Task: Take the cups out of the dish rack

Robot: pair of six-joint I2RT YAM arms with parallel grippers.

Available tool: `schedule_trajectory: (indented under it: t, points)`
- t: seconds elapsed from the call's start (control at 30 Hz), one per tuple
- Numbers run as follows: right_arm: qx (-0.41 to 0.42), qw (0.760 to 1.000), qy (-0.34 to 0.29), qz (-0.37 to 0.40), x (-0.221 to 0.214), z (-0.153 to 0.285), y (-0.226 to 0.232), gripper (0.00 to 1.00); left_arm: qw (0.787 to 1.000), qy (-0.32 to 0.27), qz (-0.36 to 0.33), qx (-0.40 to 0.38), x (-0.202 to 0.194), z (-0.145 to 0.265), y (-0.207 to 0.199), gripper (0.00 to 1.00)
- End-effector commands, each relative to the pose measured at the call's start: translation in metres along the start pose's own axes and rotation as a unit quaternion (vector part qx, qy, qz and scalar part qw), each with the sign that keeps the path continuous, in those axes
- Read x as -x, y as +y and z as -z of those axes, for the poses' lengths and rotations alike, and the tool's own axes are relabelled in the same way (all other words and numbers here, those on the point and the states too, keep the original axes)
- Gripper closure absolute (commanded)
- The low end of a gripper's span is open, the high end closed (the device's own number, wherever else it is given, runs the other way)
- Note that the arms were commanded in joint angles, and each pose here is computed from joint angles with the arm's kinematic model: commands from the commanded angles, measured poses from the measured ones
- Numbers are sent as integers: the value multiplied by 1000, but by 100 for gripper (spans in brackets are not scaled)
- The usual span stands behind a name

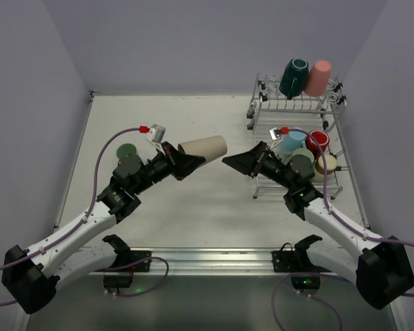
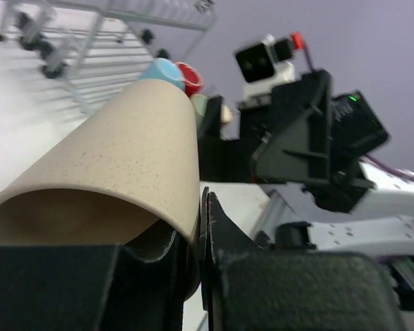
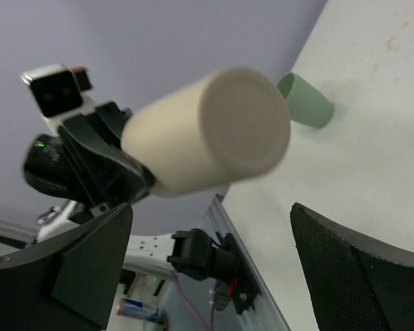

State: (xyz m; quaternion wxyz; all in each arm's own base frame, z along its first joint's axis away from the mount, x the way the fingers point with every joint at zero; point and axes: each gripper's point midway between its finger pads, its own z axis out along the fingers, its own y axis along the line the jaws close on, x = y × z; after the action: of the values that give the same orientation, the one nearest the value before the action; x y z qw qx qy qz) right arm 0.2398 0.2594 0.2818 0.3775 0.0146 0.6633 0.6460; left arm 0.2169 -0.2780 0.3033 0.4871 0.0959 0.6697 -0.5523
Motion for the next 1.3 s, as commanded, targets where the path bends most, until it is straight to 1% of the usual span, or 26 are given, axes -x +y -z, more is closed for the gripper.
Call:
schedule_trajectory:
  t: [0.0,0.03,0.07,0.1,0.13,0.17,0.2,0.27,0.3,0.33,0.37,0.4,0.43,0.57,0.7,0.77,0.8,0.83,0.9,0.93,1.03,1.1,1.13,1.27]
  points:
    - [-51,998,2,41,-4,9,-13,1,990,-37,-72,119,43,1,26,100]
    - [-66,996,-3,64,-2,12,-17,1,983,-15,-87,163,39,6,43,100]
    - [-100,993,3,60,-6,19,-29,1,978,-5,-97,183,50,2,43,100]
    - [-106,992,-6,73,-3,24,-26,1,973,12,-104,204,48,3,49,100]
    - [-127,987,-21,93,3,28,-32,1,959,36,-123,254,46,11,67,100]
    - [-149,984,-17,93,0,35,-40,1,951,40,-132,276,57,7,71,100]
    - [-159,980,-34,111,6,41,-39,1,934,67,-145,321,53,17,89,100]
    - [-189,975,-34,115,5,50,-47,1,916,92,-148,360,57,17,109,100]
    - [-193,972,-38,127,6,54,-46,1,906,120,-146,379,50,23,121,100]
    - [-201,970,-44,132,9,56,-47,1,897,133,-148,394,52,27,133,100]
    - [-208,968,-41,134,8,59,-48,1,889,154,-145,407,49,24,147,100]
    - [-217,966,-36,138,7,62,-51,1,877,178,-139,423,42,31,157,100]
    - [-216,965,-37,144,8,64,-48,1,869,190,-141,434,44,36,167,100]
    - [-231,960,-37,156,8,71,-51,1,840,243,-141,464,37,40,198,100]
    - [-236,957,-29,165,7,73,-53,1,804,306,-141,490,23,48,218,100]
    - [-230,959,-27,166,5,72,-52,1,799,320,-144,489,21,42,225,100]
    - [-225,960,-23,163,2,72,-52,1,791,329,-146,494,20,41,231,100]
    - [-224,961,-21,162,1,72,-53,1,789,329,-149,497,23,42,230,100]
    - [-219,962,-18,161,-1,71,-52,1,776,351,-147,503,14,43,242,100]
    - [-217,963,-16,160,-3,71,-53,1,774,357,-150,500,14,41,244,100]
    - [-218,962,-14,161,-4,70,-56,1,755,395,-143,504,0,45,257,99]
    - [-222,962,-10,162,-4,70,-58,1,745,412,-138,506,-6,44,263,97]
    - [-222,961,-10,163,-4,70,-58,1,746,414,-138,503,-7,42,264,93]
    - [-220,962,-8,163,-5,68,-61,1,741,426,-128,502,-15,43,271,87]
